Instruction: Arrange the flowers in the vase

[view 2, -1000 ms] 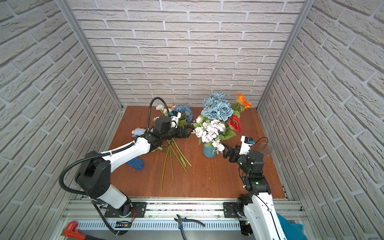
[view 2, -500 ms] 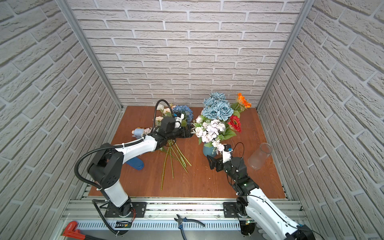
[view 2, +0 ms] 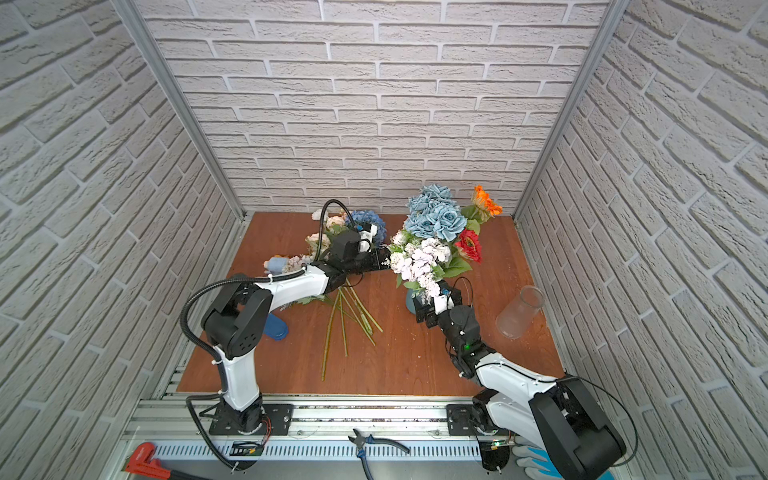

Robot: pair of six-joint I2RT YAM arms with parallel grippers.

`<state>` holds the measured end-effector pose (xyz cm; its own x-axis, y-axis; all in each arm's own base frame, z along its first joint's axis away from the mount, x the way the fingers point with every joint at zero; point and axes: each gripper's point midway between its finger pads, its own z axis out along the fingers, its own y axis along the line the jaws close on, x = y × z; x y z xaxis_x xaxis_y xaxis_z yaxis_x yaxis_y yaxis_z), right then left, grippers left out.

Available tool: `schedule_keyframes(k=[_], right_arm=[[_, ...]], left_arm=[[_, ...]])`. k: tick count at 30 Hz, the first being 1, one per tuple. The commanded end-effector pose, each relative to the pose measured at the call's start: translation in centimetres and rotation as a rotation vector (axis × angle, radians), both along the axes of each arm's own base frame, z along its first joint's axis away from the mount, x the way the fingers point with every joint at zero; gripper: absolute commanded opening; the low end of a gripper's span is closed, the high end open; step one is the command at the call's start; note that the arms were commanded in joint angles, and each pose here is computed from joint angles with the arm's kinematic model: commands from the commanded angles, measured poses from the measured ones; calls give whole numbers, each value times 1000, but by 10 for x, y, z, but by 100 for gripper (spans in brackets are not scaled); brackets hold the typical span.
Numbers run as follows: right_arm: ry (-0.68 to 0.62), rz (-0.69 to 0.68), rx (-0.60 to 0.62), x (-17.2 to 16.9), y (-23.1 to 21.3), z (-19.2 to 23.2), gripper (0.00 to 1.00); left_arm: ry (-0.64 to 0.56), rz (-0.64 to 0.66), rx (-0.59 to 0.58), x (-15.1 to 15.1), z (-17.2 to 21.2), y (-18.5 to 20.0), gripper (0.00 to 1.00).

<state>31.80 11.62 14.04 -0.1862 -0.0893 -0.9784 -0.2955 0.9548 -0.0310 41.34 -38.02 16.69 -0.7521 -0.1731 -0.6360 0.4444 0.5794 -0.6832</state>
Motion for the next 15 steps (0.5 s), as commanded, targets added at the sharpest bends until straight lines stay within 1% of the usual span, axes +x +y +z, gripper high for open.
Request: schedule_keyframes(k=[1, 4, 9, 11, 15], right_arm=[[-176, -32, 58, 14, -1, 46, 99], [-217, -27, 109, 14, 1, 48, 99], [-294, -50, 143, 21, -1, 54, 99], [-295, -43, 144, 24, 1, 55, 99], [-283, -43, 152, 17, -1, 50, 99]], left_arm=[[-52, -44, -77, 1, 20, -17, 98], [-47, -48, -81, -1, 17, -19, 98], [-33, -64, -94, -4, 12, -23, 98], [-29, -69, -98, -6, 11, -25, 98], [-25, -69, -104, -8, 10, -25, 98]])
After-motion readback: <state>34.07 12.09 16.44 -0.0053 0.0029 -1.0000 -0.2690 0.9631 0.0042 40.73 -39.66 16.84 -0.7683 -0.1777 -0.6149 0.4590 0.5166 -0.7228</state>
